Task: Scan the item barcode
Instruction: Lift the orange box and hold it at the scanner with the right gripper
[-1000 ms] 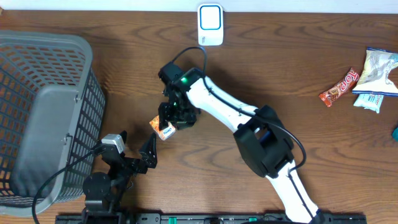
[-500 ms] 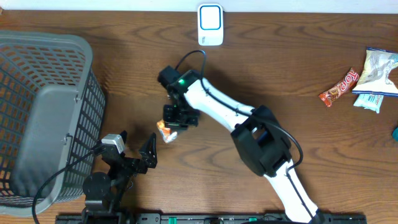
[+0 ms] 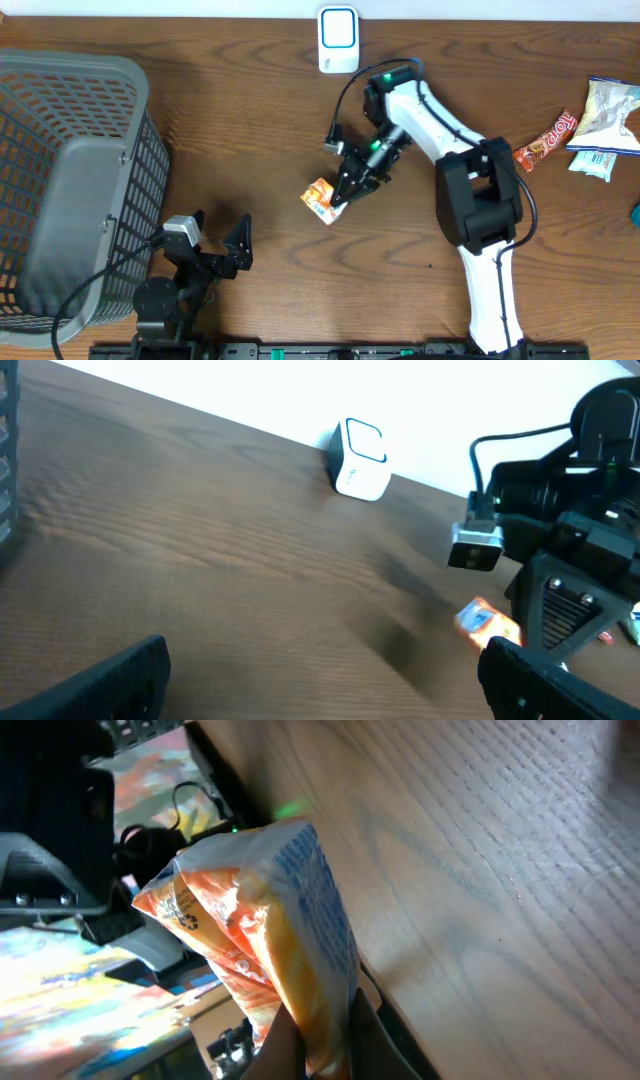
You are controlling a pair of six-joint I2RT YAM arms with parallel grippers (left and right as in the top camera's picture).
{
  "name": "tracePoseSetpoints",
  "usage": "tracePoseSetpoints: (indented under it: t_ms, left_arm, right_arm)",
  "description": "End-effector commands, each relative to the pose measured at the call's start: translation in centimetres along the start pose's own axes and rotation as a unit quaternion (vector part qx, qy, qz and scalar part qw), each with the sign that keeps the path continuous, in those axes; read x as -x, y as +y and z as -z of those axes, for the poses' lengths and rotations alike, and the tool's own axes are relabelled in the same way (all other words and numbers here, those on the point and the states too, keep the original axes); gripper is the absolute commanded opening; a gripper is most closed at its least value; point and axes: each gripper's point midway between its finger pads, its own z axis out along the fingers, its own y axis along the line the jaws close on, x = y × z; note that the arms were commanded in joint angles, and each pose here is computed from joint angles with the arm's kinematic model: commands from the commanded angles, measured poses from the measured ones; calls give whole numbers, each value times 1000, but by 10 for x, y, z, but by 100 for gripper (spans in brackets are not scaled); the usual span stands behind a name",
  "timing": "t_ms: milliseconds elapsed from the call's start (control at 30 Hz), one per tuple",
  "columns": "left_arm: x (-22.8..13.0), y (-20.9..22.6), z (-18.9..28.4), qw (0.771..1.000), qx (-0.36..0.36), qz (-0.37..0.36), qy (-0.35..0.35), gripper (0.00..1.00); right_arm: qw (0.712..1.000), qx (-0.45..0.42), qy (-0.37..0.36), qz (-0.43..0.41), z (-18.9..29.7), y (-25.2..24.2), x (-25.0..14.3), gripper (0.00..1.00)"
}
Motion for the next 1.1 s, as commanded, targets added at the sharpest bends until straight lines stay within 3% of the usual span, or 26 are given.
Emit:
tracePoseSetpoints:
  t_ms: [0, 400, 567, 700, 800, 900, 1067]
  left_arm:
    - [-7, 4, -2, 1000, 5, 5, 8, 98]
    - [-7, 4, -2, 1000, 5, 5, 8, 98]
    - [-7, 4, -2, 1000, 5, 5, 8, 98]
    - [-7, 4, -2, 1000, 5, 5, 8, 98]
    - [-7, 4, -2, 1000, 5, 5, 8, 98]
    - [-7, 4, -2, 1000, 5, 5, 8, 98]
    - [-7, 4, -2, 1000, 6, 5, 8, 98]
  right_arm:
    - [999, 15, -8, 45, 2, 8, -6, 1]
    - [999, 33, -15, 29, 11, -5, -34, 1]
    - [995, 12, -55, 79, 36, 10, -31, 2]
    - [981, -53, -110, 152, 69, 22, -18, 2]
    - [953, -148, -167, 207, 97, 17, 9, 2]
    - [906, -265, -227, 238, 129, 2, 48, 2]
    - [782, -481, -300, 260, 191, -30, 119, 1]
